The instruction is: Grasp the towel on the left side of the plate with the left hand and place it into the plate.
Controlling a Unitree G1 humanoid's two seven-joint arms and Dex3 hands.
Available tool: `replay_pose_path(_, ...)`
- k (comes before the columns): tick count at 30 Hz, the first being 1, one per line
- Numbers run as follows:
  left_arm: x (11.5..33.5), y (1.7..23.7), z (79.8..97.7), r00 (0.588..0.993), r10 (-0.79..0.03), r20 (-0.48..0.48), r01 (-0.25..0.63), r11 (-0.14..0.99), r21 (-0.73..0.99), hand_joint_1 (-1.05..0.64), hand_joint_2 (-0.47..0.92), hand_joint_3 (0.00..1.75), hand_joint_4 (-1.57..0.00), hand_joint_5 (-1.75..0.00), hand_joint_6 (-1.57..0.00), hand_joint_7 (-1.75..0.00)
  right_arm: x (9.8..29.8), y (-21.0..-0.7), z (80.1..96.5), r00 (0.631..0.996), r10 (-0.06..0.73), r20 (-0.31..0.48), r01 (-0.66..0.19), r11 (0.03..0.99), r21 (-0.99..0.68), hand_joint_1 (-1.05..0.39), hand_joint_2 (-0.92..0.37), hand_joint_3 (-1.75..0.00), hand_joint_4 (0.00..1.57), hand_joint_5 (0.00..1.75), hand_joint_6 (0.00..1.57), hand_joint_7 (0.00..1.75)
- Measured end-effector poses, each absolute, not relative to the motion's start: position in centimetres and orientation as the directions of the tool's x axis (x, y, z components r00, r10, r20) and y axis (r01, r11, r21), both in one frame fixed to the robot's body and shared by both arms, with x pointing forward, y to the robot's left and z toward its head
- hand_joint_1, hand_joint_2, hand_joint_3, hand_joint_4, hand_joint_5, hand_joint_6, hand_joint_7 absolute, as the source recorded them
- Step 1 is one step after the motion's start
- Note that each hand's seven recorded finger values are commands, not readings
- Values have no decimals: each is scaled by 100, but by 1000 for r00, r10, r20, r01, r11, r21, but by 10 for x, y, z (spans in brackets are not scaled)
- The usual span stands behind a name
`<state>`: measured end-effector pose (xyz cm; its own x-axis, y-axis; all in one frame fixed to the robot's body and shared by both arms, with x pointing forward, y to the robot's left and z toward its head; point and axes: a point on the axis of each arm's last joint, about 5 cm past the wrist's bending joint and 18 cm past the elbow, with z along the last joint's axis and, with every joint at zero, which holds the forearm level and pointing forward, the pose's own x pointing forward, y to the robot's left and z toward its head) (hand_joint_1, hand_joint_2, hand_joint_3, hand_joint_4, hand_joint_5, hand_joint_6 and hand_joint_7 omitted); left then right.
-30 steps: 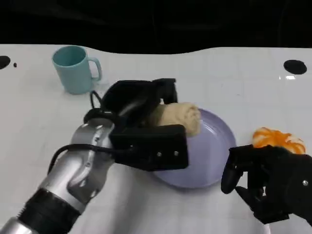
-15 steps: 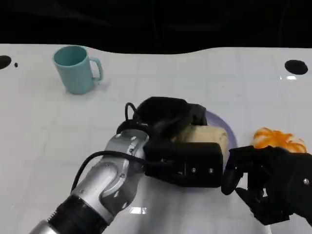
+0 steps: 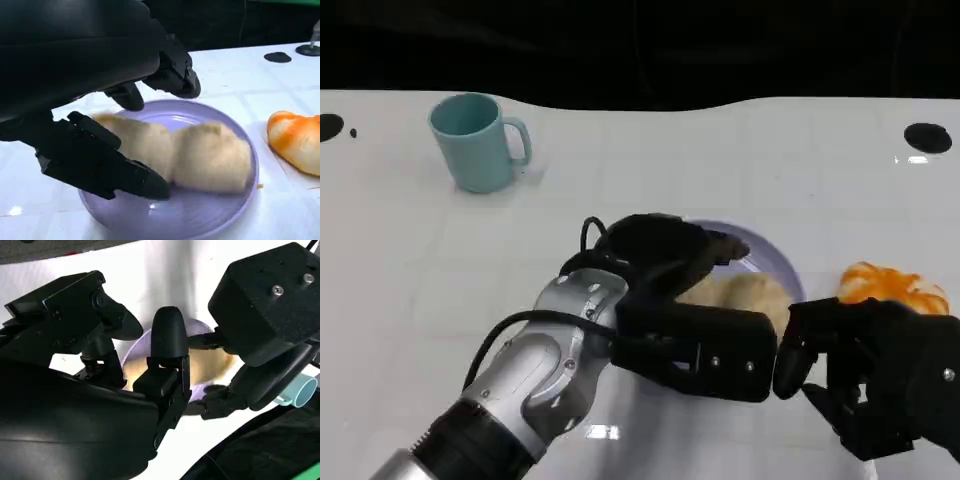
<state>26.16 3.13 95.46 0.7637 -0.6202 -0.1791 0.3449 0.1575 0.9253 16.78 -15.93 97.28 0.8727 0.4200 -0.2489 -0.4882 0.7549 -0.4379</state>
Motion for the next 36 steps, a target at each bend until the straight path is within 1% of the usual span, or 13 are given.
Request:
replay_pose_path(6,263,35,957,761,-621,-189,350,148,925,-65,92,12,-10,-53,-31,-2,168,-159,972,872,415,-259,-489,757,-434,-2,-58,-105,71,173,70,141)
replay_pose_path(12,265,51,973,749,-637,-183,380,187,906,-56,92,19,-17,-59,-39,-5,169,-159,973,872,417,-256,-489,756,-435,-2,-57,-107,72,174,70,143)
replay_pose_path(16,263,66,984,736,-659,-151,427,279,860,-50,92,22,-22,-63,-44,-7,169,-159,973,872,418,-255,-490,756,-435,-2,-57,-107,71,174,69,142)
replay_pose_path(21,260,90,987,721,-684,-113,499,399,769,-40,92,24,-29,-74,-51,-9,169,-159,973,872,419,-254,-490,755,-436,-2,-57,-107,73,175,70,142)
replay_pose_path(25,256,112,994,715,-696,-70,569,520,637,-25,92,23,-37,-93,-69,-18,170,-159,973,871,420,-254,-490,754,-437,-1,-57,-107,73,174,70,142)
replay_pose_path(26,255,117,995,716,-695,-66,582,541,607,-20,92,25,-48,-102,-80,-23,170,-159,973,871,420,-254,-491,754,-437,-1,-57,-108,73,174,70,142)
replay_pose_path(27,253,122,996,718,-694,-60,591,561,579,-16,90,31,-53,-108,-85,-28,171,-158,973,871,423,-252,-492,752,-438,-1,-56,-108,73,174,70,142)
replay_pose_path(28,252,127,996,719,-693,-57,601,578,552,-14,85,42,-56,-111,-85,-34,171,-158,973,870,425,-250,-493,751,-439,-1,-56,-109,73,174,70,142)
replay_pose_path(29,249,132,995,721,-691,-50,608,597,523,-9,73,69,-64,-118,-88,-48,171,-158,973,869,428,-247,-494,749,-441,-1,-56,-109,73,174,70,142)
replay_pose_path(31,245,142,993,720,-693,-25,628,637,447,-8,59,98,-71,-127,-87,-73,171,-157,972,868,431,-245,-496,747,-443,-2,-56,-109,73,174,70,143)
replay_pose_path(32,242,147,990,723,-691,-13,635,656,407,-10,53,110,-73,-136,-84,-93,172,-157,972,868,431,-245,-496,746,-444,-2,-56,-109,73,174,70,143)
replay_pose_path(33,240,152,988,728,-685,-4,638,677,367,-10,50,117,-74,-142,-83,-104,171,-157,972,868,432,-244,-496,746,-444,-2,-56,-109,73,174,70,143)
replay_pose_path(36,228,166,984,755,-656,2,629,725,280,-10,47,125,-78,-158,-79,-124,171,-156,971,867,434,-245,-499,744,-444,-2,-56,-109,73,175,69,143)
